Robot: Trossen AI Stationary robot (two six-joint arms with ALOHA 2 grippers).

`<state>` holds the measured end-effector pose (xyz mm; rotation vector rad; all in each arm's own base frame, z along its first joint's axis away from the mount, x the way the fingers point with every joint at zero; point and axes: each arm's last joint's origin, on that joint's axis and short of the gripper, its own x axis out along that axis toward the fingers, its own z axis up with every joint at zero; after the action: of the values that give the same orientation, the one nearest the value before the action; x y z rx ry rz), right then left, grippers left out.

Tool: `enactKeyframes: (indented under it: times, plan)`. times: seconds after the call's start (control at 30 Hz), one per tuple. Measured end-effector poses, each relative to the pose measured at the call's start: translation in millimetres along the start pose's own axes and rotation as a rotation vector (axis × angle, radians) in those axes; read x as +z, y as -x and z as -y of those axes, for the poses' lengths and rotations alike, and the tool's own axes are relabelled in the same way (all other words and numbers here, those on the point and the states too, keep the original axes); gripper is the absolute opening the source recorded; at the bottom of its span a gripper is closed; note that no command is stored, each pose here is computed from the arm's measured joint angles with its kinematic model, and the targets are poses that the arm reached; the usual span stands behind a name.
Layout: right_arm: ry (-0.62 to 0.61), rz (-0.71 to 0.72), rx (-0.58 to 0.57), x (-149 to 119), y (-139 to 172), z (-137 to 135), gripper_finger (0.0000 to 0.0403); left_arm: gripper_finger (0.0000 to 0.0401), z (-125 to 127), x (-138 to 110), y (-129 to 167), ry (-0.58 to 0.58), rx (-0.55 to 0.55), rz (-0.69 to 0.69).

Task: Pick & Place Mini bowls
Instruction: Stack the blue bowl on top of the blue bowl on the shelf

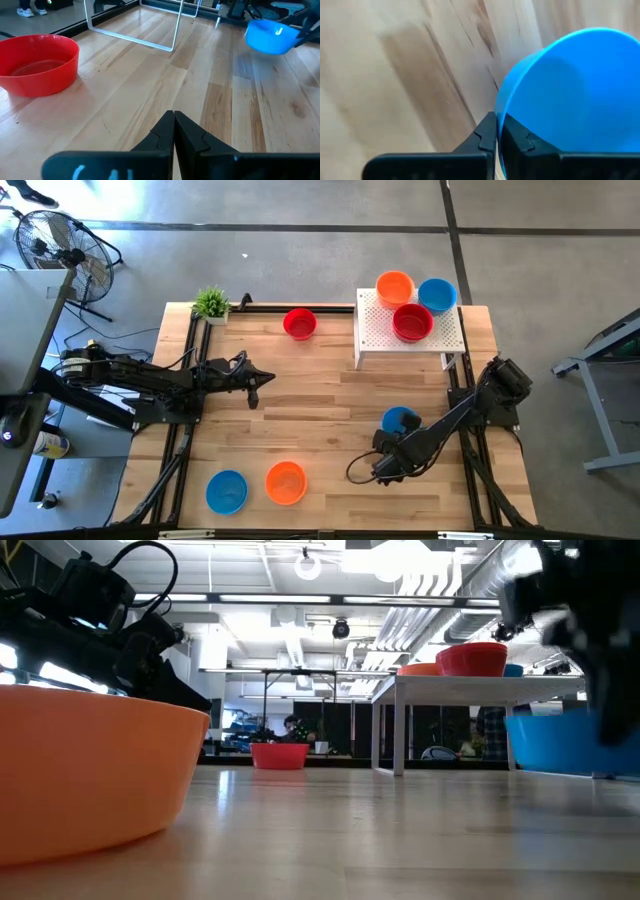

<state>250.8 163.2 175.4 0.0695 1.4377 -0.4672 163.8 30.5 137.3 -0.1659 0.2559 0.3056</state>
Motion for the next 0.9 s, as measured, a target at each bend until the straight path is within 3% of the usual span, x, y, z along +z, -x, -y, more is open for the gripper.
enactKeyframes:
  times: [0.2,0.37,0.67,0.9]
  plan:
    - [0.062,0.156,0.06,29.8,57.1,2.2,0.0006,0.0001,0.0,0.0,0.0,0.0,0.0,0.0]
    - [0.107,0.272,0.044,68.2,112.0,27.4,0.0005,0.0001,0.0,0.0,0.0,0.0,0.0,0.0]
    - [0.068,0.368,-0.074,126.1,179.2,130.4,0.0004,0.0001,0.0,0.0,0.0,0.0,0.0,0.0]
    - [0.004,0.352,-0.117,144.5,191.9,208.4,0.0003,0.0001,-0.1,0.0,0.0,0.0,0.001,0.0]
